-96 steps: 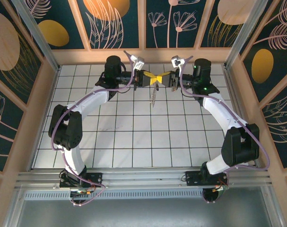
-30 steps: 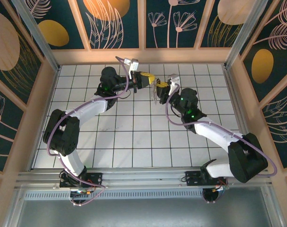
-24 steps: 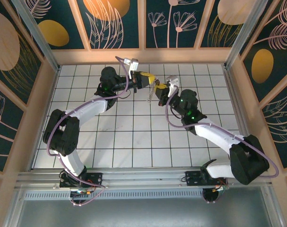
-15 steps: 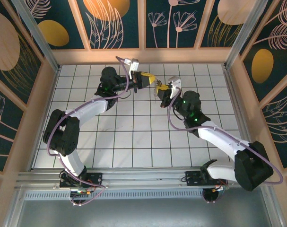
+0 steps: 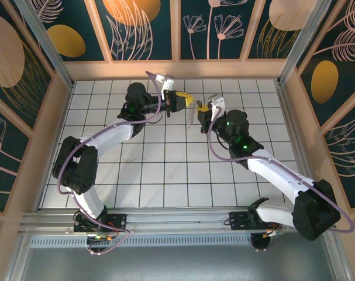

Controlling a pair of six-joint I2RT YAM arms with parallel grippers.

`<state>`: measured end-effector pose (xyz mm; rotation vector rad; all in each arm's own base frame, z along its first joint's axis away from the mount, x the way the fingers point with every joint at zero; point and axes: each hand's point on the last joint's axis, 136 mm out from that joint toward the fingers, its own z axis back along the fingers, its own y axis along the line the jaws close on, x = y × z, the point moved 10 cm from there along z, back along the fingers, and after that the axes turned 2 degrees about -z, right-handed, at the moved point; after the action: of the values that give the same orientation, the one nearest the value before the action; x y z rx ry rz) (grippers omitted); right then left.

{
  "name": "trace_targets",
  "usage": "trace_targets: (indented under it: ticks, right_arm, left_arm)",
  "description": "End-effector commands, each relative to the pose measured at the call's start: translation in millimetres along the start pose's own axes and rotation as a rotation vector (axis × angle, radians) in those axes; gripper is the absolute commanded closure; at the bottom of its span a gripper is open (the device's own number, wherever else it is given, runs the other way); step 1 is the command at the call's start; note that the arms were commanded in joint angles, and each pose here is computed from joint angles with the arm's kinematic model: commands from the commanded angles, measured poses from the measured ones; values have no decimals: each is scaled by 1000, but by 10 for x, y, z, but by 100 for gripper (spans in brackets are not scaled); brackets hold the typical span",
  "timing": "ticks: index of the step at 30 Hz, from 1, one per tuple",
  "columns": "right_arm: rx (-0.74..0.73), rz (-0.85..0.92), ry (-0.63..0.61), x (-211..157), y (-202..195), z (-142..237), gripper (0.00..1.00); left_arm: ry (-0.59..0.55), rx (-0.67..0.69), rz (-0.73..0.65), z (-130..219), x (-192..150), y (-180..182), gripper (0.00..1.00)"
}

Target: Put the keys on the keyring

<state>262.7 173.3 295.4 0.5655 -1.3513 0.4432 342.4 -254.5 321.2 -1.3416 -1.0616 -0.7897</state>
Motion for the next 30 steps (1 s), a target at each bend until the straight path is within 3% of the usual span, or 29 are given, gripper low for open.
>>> trace_targets:
  ticks: [1,19,30]
  right_arm:
    - [-25,31,-34,199,11,52,100]
    - [52,61,16,347,118,-141,100]
    - [-8,65,28,292,36,-87,100]
  left_arm:
    - [-30,-16,-113,53,227,-162,100]
    - [14,-5,-158,27,177,-182,100]
    - [19,1,-162,27,177,-185,100]
